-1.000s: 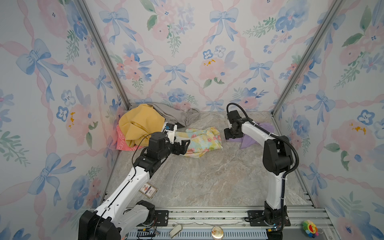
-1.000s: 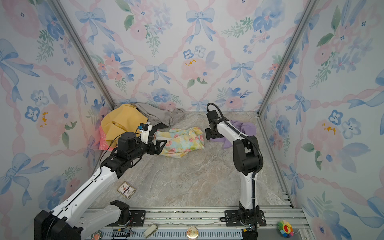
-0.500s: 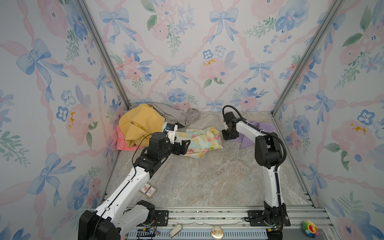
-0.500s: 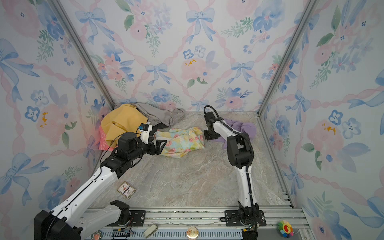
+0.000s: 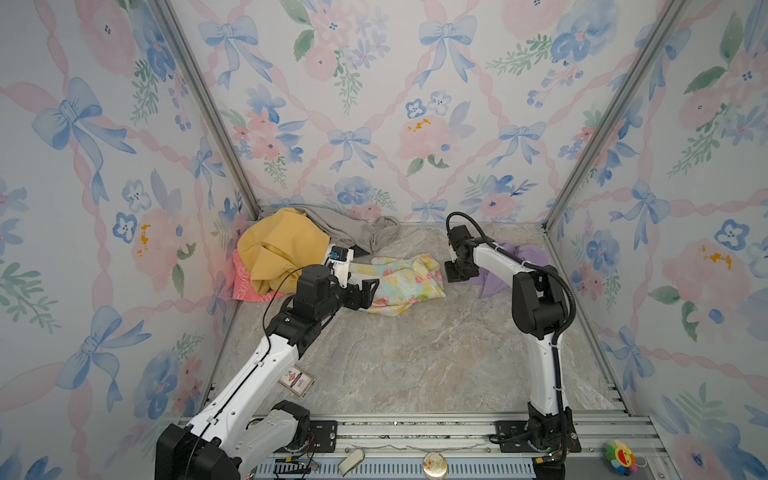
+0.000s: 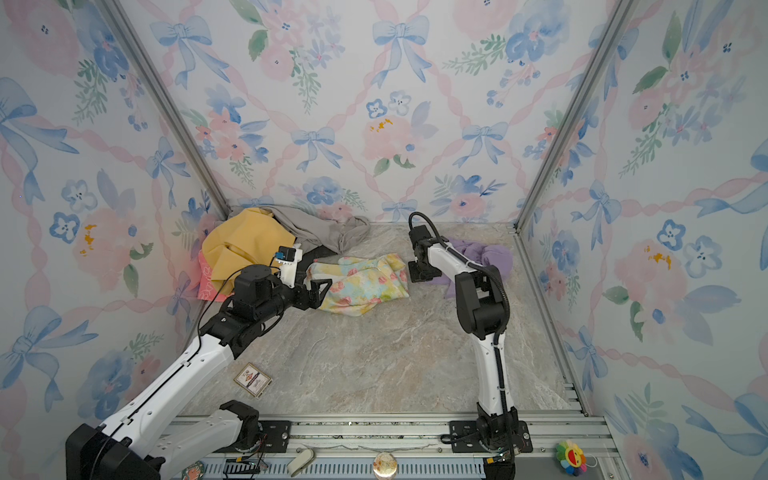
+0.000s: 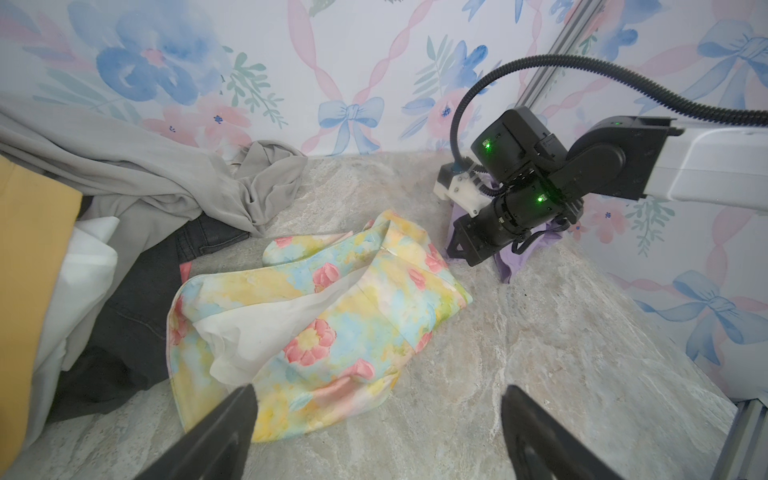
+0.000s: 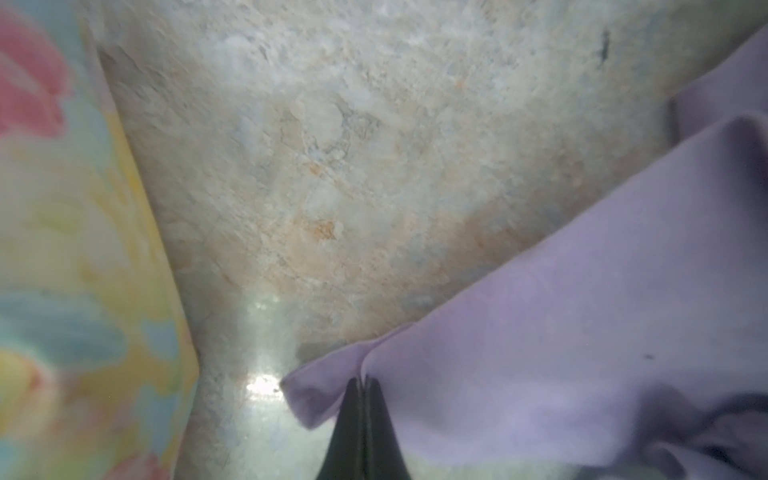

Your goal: Pick out a specific cloth from the pile

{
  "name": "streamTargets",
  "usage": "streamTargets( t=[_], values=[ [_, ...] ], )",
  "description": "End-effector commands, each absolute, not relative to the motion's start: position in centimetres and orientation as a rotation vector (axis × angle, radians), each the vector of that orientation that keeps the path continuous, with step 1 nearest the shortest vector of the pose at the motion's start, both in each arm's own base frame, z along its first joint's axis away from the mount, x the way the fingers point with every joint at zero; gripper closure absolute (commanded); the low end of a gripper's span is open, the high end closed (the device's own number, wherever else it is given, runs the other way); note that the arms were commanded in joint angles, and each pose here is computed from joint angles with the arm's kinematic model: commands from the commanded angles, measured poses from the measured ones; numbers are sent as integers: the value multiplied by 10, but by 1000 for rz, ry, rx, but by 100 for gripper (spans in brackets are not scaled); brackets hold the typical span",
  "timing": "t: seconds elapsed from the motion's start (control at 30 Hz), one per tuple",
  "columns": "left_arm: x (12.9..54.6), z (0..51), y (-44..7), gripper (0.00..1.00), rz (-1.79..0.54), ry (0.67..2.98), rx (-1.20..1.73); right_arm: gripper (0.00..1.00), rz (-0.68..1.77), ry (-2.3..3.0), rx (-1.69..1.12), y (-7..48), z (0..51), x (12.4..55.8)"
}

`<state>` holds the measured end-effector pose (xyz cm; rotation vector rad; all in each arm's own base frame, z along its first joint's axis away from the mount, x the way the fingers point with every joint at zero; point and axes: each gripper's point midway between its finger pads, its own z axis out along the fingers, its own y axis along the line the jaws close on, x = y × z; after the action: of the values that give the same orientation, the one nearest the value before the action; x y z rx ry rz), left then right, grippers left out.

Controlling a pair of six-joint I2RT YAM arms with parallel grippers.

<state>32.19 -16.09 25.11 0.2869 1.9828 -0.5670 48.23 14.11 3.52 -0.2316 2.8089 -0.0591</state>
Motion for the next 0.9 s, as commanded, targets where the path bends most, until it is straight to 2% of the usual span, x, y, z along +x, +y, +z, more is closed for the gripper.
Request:
streamTargets(
  t=[0.0, 0.17, 0.33, 0.57, 0.87],
  values=[
    [320, 251, -159, 7, -542, 1970, 299, 100, -56, 2689, -170, 128, 89, 488],
    [321, 252, -155, 7, -515, 1965, 291, 100, -101, 2588, -75, 97, 136, 486],
    [321, 252, -156, 7, -517, 1967, 293, 100, -281, 2553, 105, 23, 151, 475],
    [320, 252, -156, 7, -521, 1964, 293, 100, -357, 2633, 353, -45, 105, 453],
    [318, 251, -158, 7, -522, 1965, 303, 100, -431, 2766, 344, -46, 47, 470]
  ],
)
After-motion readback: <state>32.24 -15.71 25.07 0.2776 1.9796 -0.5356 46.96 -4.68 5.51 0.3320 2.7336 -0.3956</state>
